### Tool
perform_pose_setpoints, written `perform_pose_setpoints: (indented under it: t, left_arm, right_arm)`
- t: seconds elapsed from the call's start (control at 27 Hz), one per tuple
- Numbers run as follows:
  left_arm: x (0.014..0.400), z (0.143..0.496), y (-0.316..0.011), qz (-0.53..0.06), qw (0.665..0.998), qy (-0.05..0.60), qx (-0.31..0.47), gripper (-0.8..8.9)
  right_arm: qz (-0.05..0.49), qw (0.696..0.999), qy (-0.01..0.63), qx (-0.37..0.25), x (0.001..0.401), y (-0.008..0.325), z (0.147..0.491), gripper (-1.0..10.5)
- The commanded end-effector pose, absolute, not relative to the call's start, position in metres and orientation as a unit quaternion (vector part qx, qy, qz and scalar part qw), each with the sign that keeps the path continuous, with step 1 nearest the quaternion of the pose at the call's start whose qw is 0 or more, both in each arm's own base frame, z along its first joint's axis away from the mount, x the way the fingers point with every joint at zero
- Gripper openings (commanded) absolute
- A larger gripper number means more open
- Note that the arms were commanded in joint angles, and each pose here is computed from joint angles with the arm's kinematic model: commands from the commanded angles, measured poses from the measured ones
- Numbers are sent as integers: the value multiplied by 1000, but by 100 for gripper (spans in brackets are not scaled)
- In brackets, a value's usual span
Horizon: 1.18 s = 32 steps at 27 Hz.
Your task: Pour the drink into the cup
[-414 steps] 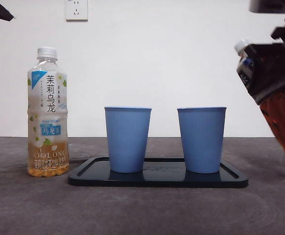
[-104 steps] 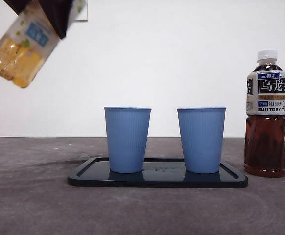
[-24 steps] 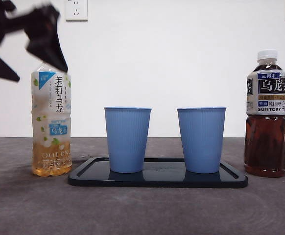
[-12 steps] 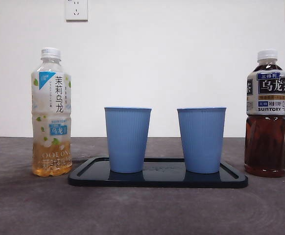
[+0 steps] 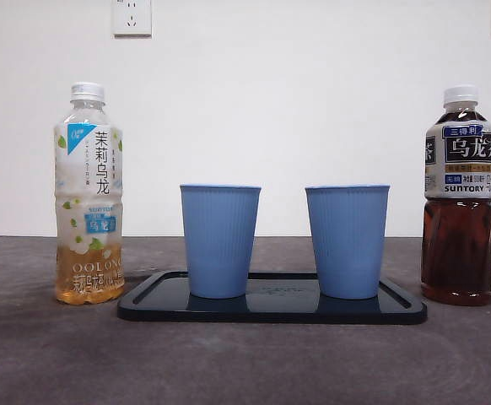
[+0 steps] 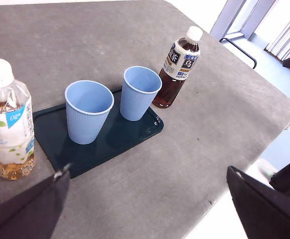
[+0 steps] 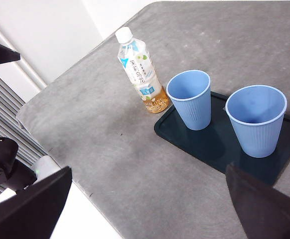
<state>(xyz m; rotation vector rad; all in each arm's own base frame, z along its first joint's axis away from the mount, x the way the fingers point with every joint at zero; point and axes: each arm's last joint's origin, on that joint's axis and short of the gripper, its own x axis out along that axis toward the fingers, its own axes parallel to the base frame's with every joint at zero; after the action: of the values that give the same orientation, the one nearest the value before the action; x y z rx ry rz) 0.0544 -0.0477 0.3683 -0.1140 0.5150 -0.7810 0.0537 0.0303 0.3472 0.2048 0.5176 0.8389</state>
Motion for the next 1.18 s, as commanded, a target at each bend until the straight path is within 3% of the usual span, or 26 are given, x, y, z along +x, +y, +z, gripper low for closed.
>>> perform_pose_setpoints:
  t: [0.04, 0.07, 0.15, 0.18, 0.22, 0.92, 1.07, 1.18]
  left_arm:
    - [53, 374, -47, -383, 891, 238, -55, 473]
    - [53, 374, -47, -383, 891, 238, -54, 380]
    - [53, 374, -47, -386, 891, 236, -41, 54]
    - [53, 373, -47, -386, 891, 237, -38, 17]
    - [53, 373, -47, -386, 891, 237, -38, 23]
    - [53, 373, -47, -382, 893, 233, -44, 21]
    - [58, 367, -43, -347, 910, 221, -56, 21]
    - [69, 346, -38, -298, 935, 176, -75, 21]
  right_arm:
    - [407, 877, 237, 93, 53, 30, 352, 493]
    - [407, 877, 237, 93, 53, 30, 352, 451]
    - [407, 877, 238, 93, 53, 30, 352, 158]
    - [405, 878, 237, 92, 53, 30, 352, -18]
    - [405, 879, 236, 90, 53, 30, 352, 24]
    - [405, 879, 236, 92, 53, 30, 352, 20]
    - [405, 879, 236, 92, 53, 30, 352, 20]
    - [405, 879, 236, 92, 53, 30, 352, 20]
